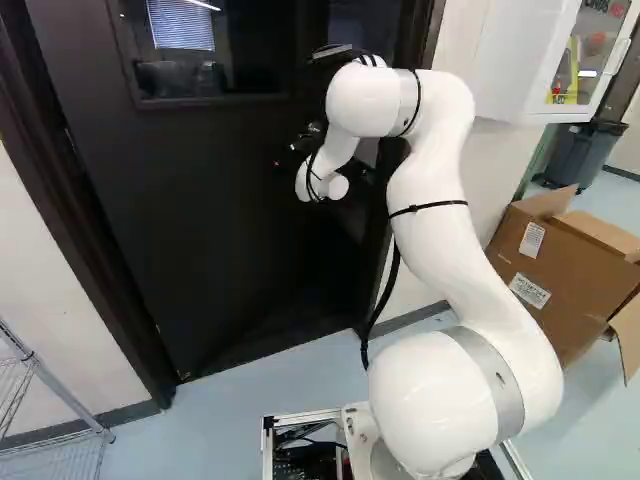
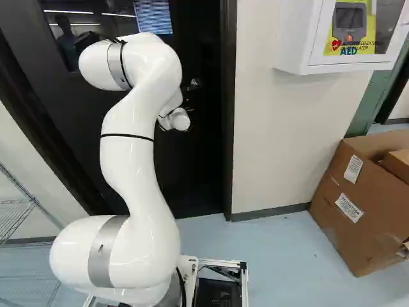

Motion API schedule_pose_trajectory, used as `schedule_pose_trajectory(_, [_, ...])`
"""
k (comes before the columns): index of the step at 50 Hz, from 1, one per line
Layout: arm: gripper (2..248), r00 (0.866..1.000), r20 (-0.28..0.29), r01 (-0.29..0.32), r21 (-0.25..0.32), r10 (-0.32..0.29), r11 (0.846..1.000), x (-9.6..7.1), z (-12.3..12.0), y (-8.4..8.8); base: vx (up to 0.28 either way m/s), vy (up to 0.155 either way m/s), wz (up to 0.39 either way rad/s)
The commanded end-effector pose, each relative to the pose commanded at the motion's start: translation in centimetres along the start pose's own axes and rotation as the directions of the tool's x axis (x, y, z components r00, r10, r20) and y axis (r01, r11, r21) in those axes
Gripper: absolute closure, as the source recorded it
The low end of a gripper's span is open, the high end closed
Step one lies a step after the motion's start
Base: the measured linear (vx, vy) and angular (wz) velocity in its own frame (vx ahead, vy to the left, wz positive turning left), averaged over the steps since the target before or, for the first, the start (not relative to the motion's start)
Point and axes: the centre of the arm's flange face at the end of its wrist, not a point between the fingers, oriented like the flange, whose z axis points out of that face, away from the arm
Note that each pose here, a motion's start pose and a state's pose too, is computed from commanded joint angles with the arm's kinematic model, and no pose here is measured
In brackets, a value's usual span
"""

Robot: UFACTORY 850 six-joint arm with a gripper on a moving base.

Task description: Open the door and move inside

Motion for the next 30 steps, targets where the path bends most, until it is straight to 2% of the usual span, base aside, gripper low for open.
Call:
schedule_pose_trajectory(13, [3, 1.0, 0.008, -0.007, -0.004, 0.007, 1.0, 0.2, -0.8, -0.2, 0.0, 0.0, 0.0])
schedule_pose_trajectory(30, [3, 0.999, 0.031, -0.032, -0.027, 0.033, 0.999, 0.8, -3.4, -0.8, 0.0, 0.0, 0.0])
